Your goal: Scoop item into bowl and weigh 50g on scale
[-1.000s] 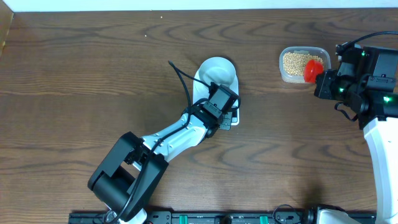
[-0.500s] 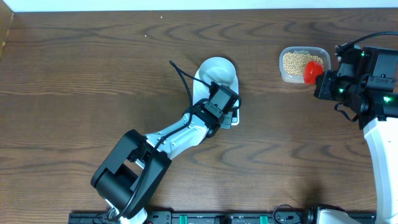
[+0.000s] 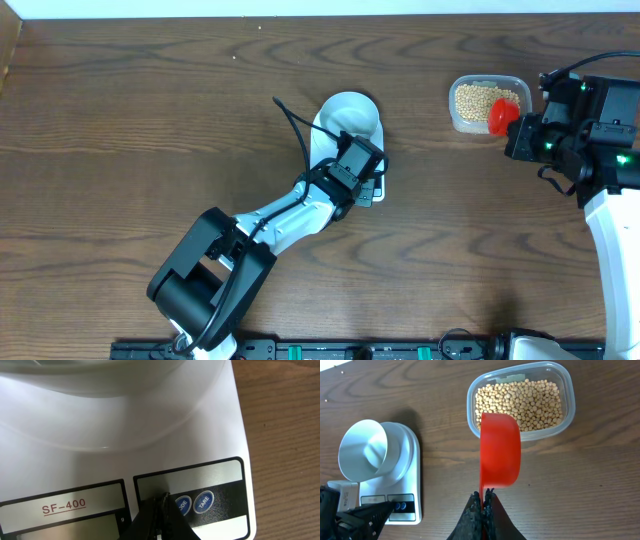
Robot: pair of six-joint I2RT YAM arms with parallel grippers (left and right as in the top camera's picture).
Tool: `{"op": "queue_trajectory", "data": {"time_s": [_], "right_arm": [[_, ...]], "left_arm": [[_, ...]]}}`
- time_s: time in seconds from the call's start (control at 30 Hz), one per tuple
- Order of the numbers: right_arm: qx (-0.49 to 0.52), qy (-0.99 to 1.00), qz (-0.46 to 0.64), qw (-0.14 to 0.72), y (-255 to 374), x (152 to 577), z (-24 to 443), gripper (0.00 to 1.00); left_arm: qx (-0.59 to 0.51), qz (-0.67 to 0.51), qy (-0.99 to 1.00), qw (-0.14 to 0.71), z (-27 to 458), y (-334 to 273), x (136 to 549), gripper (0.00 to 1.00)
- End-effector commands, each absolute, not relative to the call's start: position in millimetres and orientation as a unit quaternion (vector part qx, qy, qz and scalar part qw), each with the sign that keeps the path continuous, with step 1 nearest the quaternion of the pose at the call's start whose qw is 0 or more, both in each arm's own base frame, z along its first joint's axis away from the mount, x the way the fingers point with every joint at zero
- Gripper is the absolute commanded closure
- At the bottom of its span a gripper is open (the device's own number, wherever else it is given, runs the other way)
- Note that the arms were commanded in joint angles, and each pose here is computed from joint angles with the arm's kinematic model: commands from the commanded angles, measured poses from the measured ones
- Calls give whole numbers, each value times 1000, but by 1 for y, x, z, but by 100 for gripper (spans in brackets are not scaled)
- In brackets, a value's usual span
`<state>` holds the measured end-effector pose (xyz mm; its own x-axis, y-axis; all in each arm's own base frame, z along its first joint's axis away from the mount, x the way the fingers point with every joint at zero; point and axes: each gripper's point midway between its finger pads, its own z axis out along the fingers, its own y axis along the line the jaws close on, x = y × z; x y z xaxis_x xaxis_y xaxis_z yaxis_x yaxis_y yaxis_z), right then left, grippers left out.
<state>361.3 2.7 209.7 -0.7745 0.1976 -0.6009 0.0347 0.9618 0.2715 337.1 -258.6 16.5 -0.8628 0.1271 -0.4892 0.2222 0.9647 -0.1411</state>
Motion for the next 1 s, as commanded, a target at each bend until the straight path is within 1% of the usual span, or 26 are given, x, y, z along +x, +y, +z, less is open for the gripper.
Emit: {"op": "queue_trajectory", "data": {"time_s": [0.0,0.27,0.33,0.4,0.6,0.7,0.8,0.97], "right_arm": [[58,932,117,337,-1,365,215,99],[58,932,117,337,-1,365,215,99],[58,932,117,337,-1,365,215,99],[58,932,117,337,-1,365,215,99],[58,931,117,340,-1,365,216,99],[58,931,117,341,-1,366,216,99],[58,931,117,341,-1,366,216,99],[58,931,117,341,-1,366,216,99]], "left_arm": [[98,-86,969,211,-9,-254,329,93],[103,-91,965,223,-3,-257,333,93],[123,-100,956,247,18,-262,339,93],[119,-122,945,281,53,-267,345,93],[111,-166,916,348,125,-269,348,92],[109,-175,908,364,143,-268,346,92],[109,-175,909,363,147,-265,343,93],[112,-160,920,340,138,-258,335,92]]}}
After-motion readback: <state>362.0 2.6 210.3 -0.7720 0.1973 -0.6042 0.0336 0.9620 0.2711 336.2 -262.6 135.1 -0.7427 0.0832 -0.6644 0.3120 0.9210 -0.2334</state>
